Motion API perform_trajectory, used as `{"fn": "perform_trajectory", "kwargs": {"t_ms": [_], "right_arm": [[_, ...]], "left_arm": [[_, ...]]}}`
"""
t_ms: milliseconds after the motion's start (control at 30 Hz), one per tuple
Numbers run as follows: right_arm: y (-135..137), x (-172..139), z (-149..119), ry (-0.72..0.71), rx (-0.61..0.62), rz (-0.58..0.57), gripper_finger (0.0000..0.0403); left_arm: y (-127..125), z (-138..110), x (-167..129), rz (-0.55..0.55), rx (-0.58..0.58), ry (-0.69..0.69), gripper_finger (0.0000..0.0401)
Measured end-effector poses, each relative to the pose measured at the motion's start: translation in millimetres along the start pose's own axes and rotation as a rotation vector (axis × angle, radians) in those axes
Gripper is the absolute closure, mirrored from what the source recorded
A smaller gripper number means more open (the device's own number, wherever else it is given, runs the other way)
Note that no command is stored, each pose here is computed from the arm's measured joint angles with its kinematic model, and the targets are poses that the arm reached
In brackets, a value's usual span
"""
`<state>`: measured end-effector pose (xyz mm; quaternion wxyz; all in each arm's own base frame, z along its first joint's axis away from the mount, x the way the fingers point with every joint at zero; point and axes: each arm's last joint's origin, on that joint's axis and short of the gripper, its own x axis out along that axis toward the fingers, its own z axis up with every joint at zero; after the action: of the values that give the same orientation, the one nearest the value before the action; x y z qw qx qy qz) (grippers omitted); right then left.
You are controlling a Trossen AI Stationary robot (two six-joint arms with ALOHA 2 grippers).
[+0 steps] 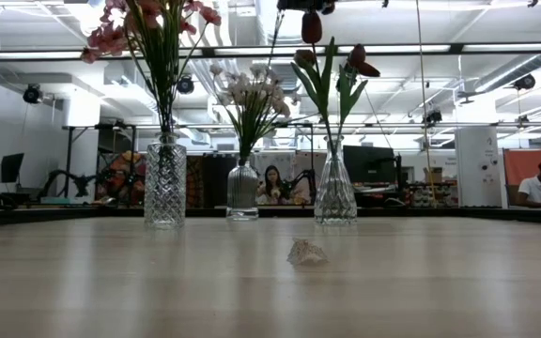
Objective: Sort flowers into vase by color
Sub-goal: Put the white flower into the top transparent vase
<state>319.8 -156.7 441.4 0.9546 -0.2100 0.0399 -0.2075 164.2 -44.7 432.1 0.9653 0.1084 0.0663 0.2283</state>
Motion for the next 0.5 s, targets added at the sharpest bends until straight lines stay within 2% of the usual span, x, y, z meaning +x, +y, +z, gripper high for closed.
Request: {"fn": "perform_trajectory", "kwargs": {"t_ms": [233, 367, 500], "right_arm": [[-49, 0, -22, 0.061, 0.039, -0.119, 0.0385], [-79, -3, -47, 0.077, 0.090, -0.052, 0.0385], [-103, -4, -75, 0.107, 0.243, -0.019, 0.0385]], "left_arm": [[1, 0, 0, 0.000, -0.001, -0.001, 0.0401], [1, 0, 0, 0.000, 0.006, -0.001, 0.0401], [1, 0, 0, 0.000, 0.024, 0.001, 0.0401]]}}
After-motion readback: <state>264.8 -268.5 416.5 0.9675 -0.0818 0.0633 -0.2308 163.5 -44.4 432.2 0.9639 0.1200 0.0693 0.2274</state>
